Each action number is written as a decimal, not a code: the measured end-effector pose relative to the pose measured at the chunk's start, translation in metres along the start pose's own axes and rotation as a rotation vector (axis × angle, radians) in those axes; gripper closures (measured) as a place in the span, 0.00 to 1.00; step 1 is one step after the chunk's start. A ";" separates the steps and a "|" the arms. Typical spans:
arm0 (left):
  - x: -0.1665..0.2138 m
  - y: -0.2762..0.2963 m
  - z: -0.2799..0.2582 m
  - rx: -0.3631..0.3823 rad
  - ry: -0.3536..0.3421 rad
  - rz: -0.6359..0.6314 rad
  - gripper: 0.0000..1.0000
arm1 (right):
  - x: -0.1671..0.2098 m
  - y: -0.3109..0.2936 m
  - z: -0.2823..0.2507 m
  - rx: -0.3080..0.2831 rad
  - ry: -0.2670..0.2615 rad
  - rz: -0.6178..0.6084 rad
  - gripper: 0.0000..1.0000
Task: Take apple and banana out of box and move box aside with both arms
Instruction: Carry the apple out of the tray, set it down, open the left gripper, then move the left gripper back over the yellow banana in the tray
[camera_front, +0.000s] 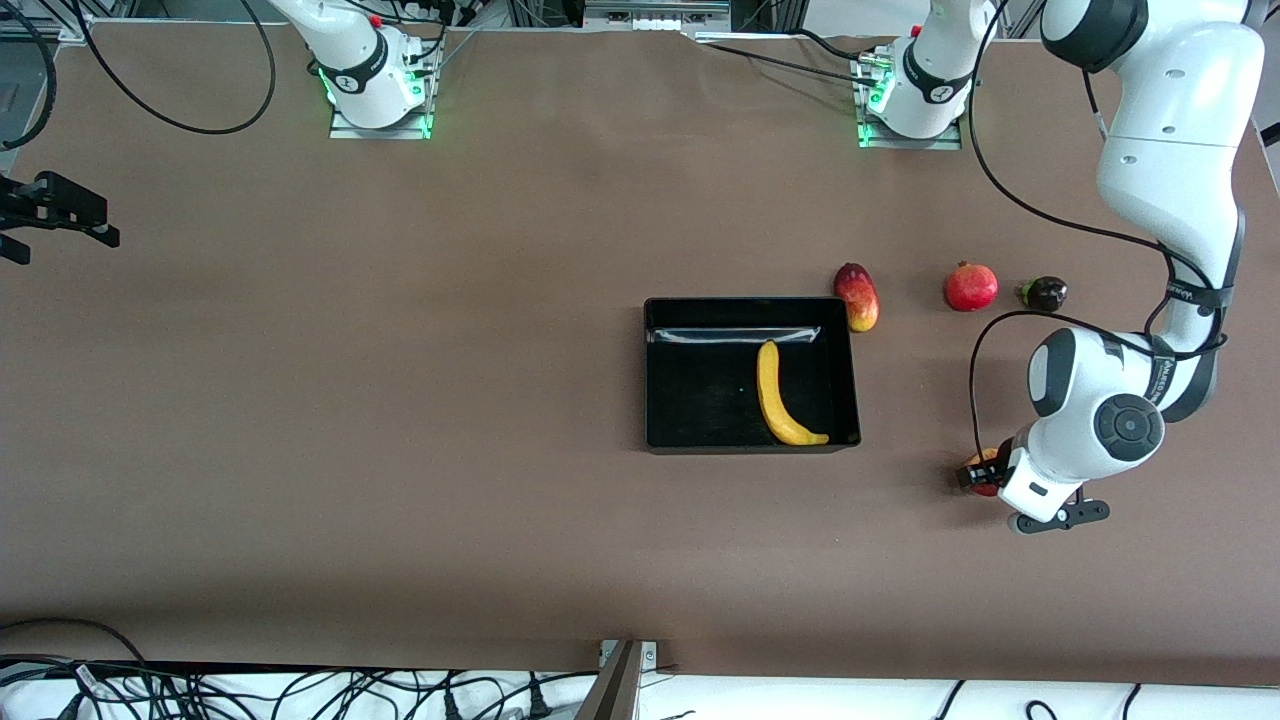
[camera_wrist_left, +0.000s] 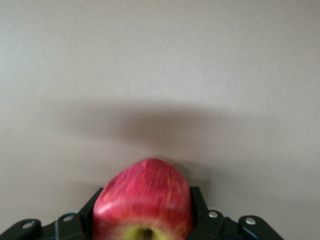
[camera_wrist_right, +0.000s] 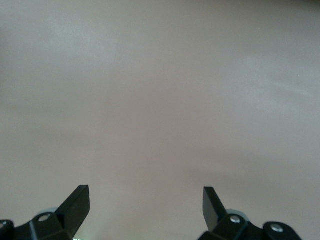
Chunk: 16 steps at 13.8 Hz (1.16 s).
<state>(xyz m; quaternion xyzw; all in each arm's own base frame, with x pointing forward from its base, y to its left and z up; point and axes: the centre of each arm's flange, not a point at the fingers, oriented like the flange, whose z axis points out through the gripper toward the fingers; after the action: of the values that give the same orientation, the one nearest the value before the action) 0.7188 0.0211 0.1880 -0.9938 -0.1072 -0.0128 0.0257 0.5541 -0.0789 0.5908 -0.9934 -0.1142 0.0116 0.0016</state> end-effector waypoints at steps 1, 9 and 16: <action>0.000 0.000 0.000 0.003 0.001 0.004 0.29 | 0.000 0.000 0.000 0.000 0.000 0.000 0.00; -0.015 0.011 -0.079 0.061 -0.166 -0.030 0.00 | 0.000 0.000 0.000 0.000 0.000 0.000 0.00; -0.103 0.203 -0.196 -0.022 -0.163 -0.160 0.00 | 0.000 0.000 0.000 0.000 0.000 0.001 0.00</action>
<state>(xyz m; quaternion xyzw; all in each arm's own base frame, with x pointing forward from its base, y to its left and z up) 0.6581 -0.2090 0.3707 -0.9801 -0.1876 0.0651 0.0049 0.5541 -0.0792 0.5908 -0.9934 -0.1139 0.0116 0.0016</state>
